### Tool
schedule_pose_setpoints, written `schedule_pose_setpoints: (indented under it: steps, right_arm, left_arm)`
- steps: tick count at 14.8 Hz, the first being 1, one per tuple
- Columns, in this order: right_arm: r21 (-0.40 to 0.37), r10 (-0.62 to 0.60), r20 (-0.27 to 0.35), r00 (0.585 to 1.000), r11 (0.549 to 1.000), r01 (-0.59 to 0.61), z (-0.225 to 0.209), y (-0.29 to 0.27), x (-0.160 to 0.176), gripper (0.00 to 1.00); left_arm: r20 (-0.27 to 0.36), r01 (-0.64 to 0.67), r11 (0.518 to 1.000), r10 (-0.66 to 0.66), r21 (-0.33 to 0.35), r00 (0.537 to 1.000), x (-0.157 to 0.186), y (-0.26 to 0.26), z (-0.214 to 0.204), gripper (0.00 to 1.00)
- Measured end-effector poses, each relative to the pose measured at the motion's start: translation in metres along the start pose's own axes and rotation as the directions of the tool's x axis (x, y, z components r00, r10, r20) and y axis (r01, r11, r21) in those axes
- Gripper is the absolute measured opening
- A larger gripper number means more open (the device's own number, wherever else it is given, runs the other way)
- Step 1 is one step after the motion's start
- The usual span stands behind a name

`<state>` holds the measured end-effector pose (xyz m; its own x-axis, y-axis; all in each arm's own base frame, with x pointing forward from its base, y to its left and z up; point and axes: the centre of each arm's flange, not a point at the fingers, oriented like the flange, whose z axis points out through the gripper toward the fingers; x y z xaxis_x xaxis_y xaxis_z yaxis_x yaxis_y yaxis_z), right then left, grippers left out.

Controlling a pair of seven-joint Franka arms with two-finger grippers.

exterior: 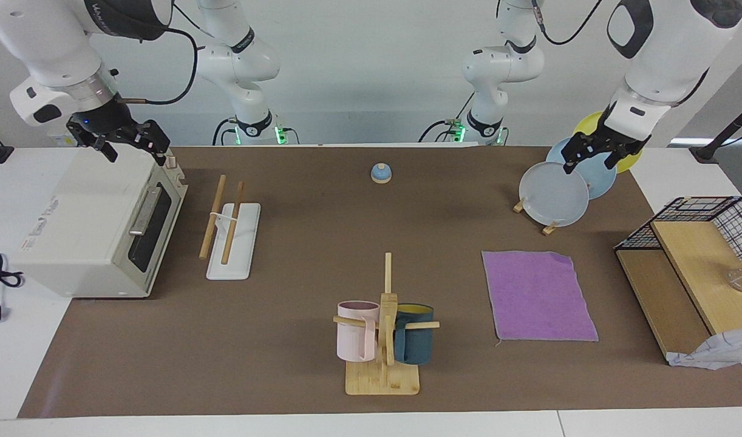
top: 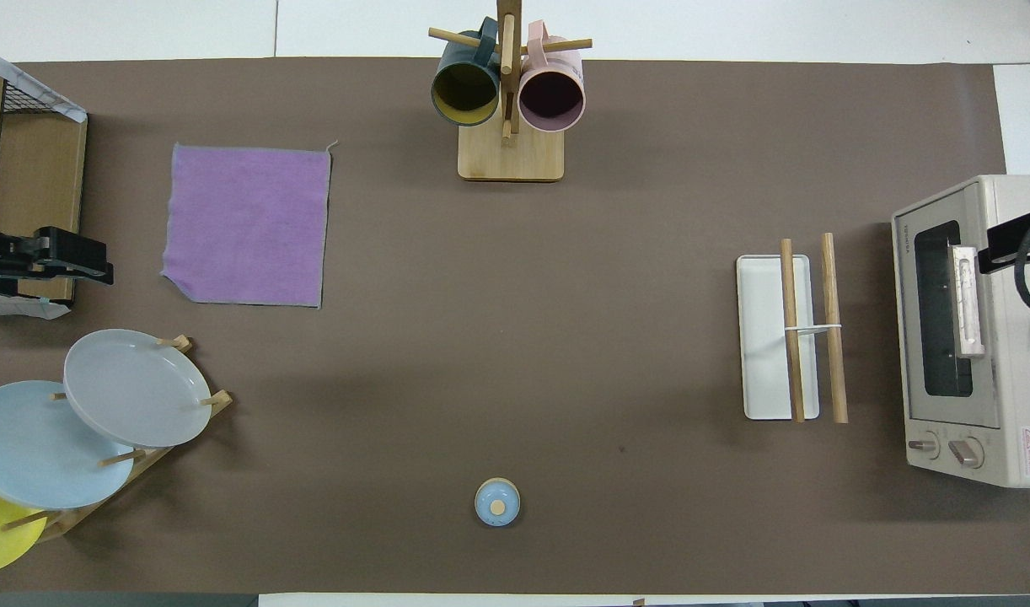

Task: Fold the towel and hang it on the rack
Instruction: 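Move the left gripper toward the purple towel's near corner, then grasp the purple towel's corner nearest the left gripper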

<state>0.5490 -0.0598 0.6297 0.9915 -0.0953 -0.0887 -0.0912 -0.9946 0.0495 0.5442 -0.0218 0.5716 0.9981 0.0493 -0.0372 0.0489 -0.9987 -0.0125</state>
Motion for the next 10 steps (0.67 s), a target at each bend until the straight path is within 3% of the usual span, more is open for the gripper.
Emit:
schedule_pose_setpoints:
  steps: [6,10]
  right_arm:
    - [0.0,0.0,0.0,1.0,1.0,0.0,0.0,0.0,0.0,1.0]
    - [0.0,0.0,0.0,1.0,1.0,0.0,0.0,0.0,0.0,1.0]
  left_arm:
    - [-0.012,0.09,0.996,-0.09,-0.014,0.996,0.027,-0.049,0.187,0.97]
    - [0.007,0.165,0.983,-0.165,-0.078,0.986,0.043,-0.063,0.254,0.93]
